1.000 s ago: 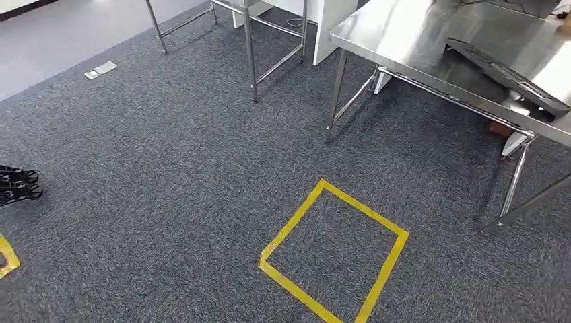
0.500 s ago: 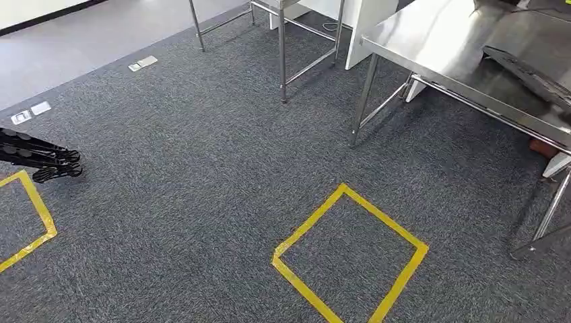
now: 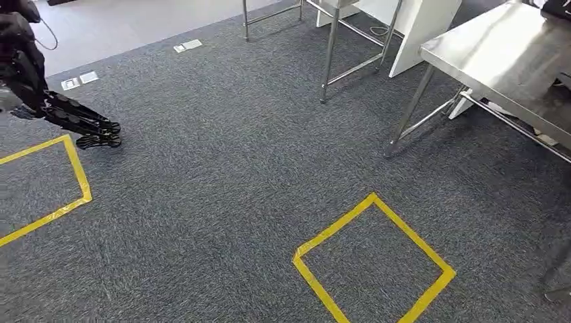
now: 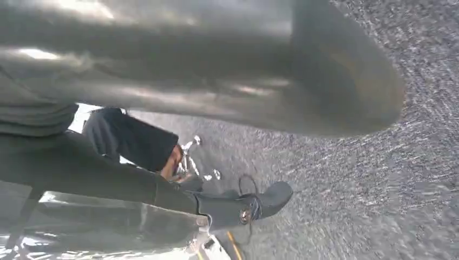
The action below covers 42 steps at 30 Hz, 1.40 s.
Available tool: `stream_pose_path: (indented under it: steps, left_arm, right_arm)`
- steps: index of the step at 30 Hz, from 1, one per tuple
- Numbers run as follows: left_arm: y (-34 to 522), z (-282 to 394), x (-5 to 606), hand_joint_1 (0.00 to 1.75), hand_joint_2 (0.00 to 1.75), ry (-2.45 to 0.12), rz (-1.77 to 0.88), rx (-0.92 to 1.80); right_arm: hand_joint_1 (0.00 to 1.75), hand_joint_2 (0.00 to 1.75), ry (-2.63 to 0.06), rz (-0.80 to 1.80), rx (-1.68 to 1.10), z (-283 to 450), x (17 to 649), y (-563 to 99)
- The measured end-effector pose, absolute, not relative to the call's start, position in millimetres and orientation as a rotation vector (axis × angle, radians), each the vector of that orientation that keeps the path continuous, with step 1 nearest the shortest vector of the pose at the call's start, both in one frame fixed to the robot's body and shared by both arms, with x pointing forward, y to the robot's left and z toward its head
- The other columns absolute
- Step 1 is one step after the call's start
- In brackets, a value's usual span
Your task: Take the parts from the cabinet and place them on the table.
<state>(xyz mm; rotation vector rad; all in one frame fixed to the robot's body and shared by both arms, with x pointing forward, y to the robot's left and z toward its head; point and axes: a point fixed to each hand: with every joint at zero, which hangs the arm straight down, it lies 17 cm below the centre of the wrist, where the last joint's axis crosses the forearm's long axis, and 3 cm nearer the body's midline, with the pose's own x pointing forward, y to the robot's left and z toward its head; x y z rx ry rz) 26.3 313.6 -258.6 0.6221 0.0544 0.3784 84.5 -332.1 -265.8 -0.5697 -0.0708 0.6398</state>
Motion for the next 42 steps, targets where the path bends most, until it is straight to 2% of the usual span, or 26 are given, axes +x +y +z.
stream_pose_path:
  steps: [42]
  left_arm:
    - [324, -252, 23, 0.00, 0.00, 0.059, 0.379, 0.682]
  right_arm:
    - [0.00, 0.00, -0.072, 0.683, -0.593, -264, 90, -336]
